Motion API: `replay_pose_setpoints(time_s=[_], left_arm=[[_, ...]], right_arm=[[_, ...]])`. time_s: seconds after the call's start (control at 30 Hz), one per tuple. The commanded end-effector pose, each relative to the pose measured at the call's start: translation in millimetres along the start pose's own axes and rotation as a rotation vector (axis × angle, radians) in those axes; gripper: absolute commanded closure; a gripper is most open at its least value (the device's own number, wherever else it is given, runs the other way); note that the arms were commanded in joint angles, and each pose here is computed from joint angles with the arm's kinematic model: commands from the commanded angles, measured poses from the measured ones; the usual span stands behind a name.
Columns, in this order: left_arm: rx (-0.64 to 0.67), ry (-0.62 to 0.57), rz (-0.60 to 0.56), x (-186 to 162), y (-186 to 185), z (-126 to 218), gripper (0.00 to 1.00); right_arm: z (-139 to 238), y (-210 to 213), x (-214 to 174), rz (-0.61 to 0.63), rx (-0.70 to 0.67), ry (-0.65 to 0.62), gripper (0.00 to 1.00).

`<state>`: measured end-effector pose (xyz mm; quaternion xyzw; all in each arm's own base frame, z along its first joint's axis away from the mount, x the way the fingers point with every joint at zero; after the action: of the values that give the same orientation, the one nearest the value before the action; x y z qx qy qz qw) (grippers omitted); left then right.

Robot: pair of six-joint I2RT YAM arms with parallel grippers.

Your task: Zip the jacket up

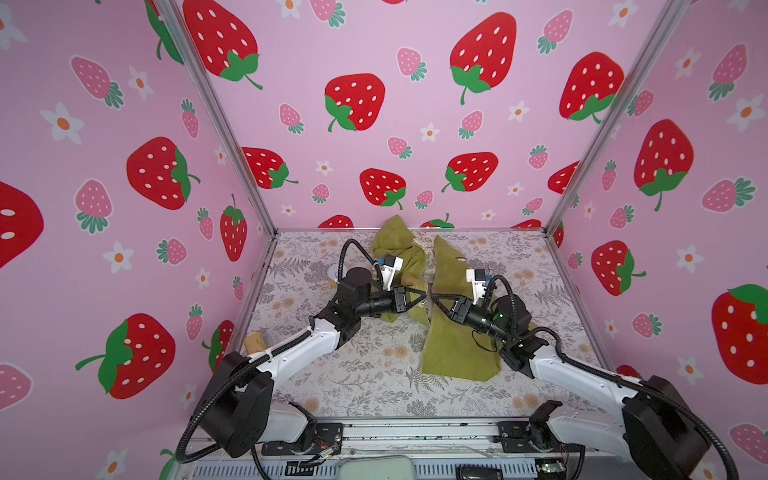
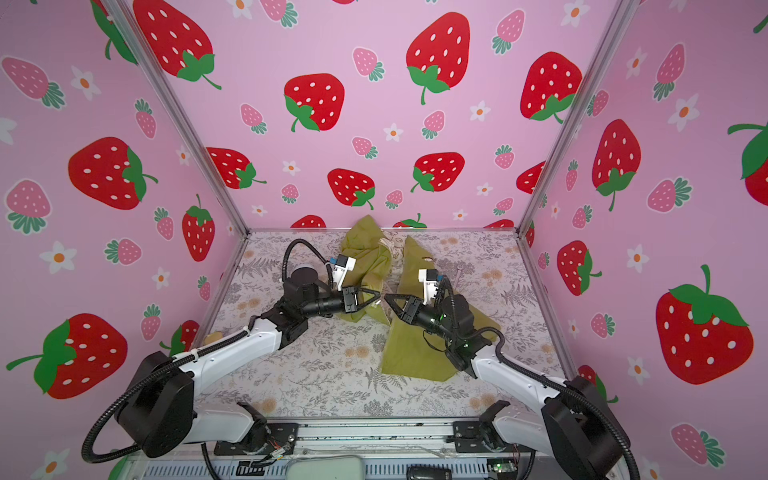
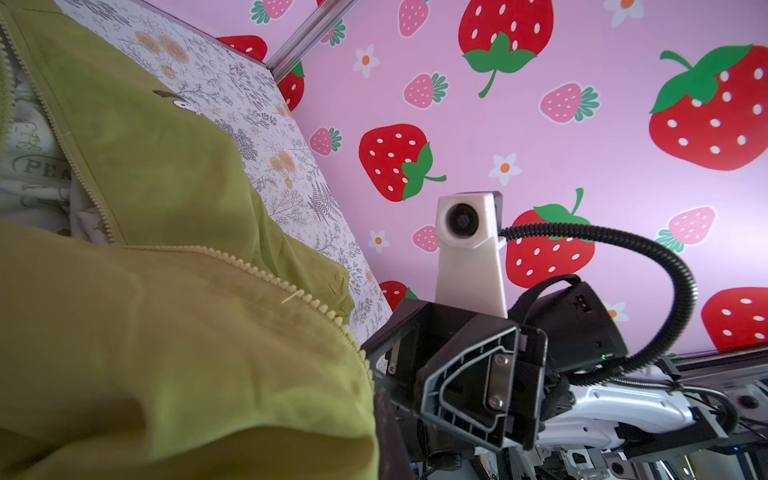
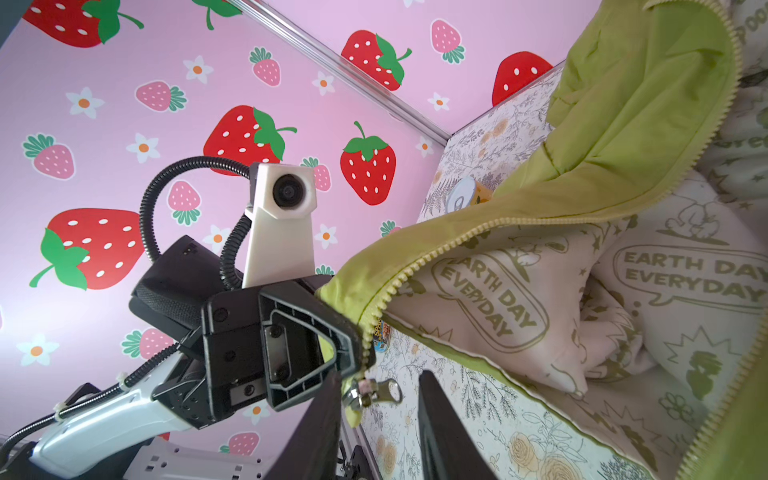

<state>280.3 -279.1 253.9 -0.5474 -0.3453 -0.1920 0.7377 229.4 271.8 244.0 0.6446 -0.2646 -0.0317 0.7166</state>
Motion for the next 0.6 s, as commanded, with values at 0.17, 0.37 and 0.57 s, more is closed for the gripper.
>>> replay_pose_setpoints(time_s=[0.17, 0.37, 0.57], left_arm=[[-0.086, -0.039, -0.015, 23, -24, 3, 1.00], [-0.097, -0.034, -0.008, 23, -25, 2, 1.00], [-0.112, -0.036, -0.007, 24, -28, 3, 1.00]], right_arm=[[-9, 28, 3, 0.054, 0.106, 0.036, 0.66], [-14, 30, 0, 0.044, 0.128, 0.058, 0.67], [-17, 27, -1, 0.040, 0.121, 0.069, 0.70]])
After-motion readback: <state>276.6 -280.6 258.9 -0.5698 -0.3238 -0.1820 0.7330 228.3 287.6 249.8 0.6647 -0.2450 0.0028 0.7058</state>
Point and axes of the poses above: each gripper's point midway between its finger pads, its own z axis back along the fingers, its own y axis along the line the jaws close on, x = y × z, the point moved 3 cm from there along z, back along the fingers, and after that the axes turned 12 degrees about -z, right-handed, at the moved point
